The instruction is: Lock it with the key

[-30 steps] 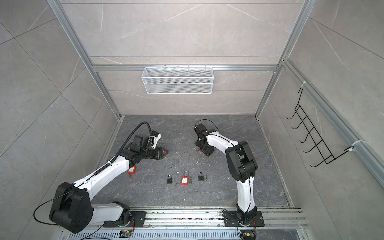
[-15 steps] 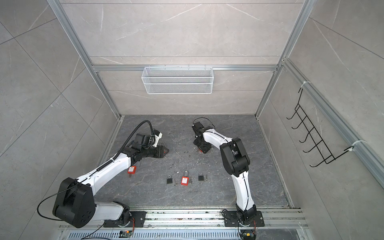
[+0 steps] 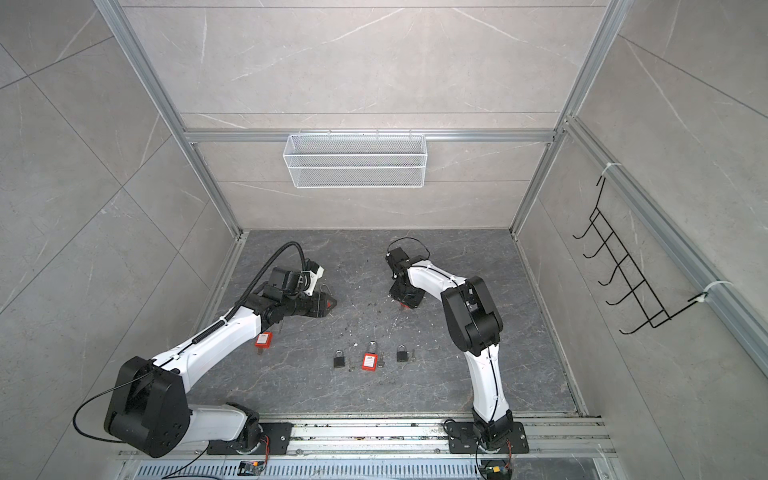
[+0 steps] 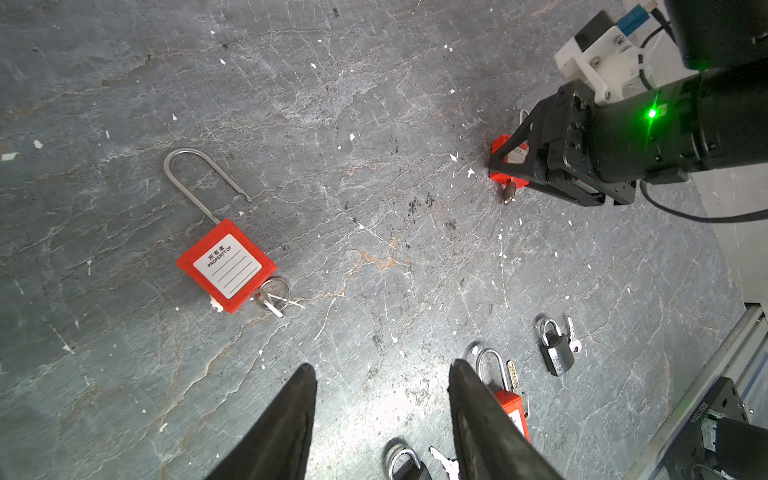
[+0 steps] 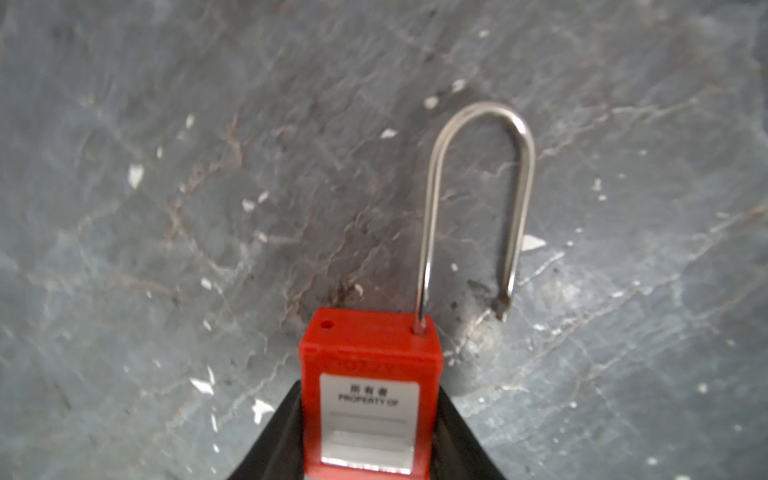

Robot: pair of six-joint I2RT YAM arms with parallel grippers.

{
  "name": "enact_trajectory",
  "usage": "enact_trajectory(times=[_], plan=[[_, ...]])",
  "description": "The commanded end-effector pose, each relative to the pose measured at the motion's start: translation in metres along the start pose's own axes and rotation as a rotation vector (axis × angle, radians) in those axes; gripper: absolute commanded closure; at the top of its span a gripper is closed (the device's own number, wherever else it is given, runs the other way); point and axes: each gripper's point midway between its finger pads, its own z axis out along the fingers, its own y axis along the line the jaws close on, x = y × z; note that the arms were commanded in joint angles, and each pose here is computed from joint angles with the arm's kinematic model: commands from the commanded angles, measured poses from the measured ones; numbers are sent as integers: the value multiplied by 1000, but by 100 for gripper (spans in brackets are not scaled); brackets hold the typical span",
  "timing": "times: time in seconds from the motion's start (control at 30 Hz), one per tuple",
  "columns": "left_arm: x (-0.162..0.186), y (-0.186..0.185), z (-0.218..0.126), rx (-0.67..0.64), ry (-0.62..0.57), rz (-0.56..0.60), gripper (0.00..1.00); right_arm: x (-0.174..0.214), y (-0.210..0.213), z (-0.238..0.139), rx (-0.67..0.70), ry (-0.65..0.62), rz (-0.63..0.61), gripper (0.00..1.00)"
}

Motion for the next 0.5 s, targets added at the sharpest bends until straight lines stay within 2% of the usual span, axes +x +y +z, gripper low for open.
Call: enact_trajectory(times=[0.0,0.13,0.33,0.47], plan=[[-5,-7,-12,12,-32,25,46,15,-7,-6,-5,51,-196,58],[-3,-7,-14,13,-34,13,47,19,-23,-12,22,31,-269,59],[-4,-12,-14,24,-38,1,47,21,-27,-10,29,33,-287,43],[-5,-17,-16,23,-46,16,47,21,-28,-4,50,47,-294,42]])
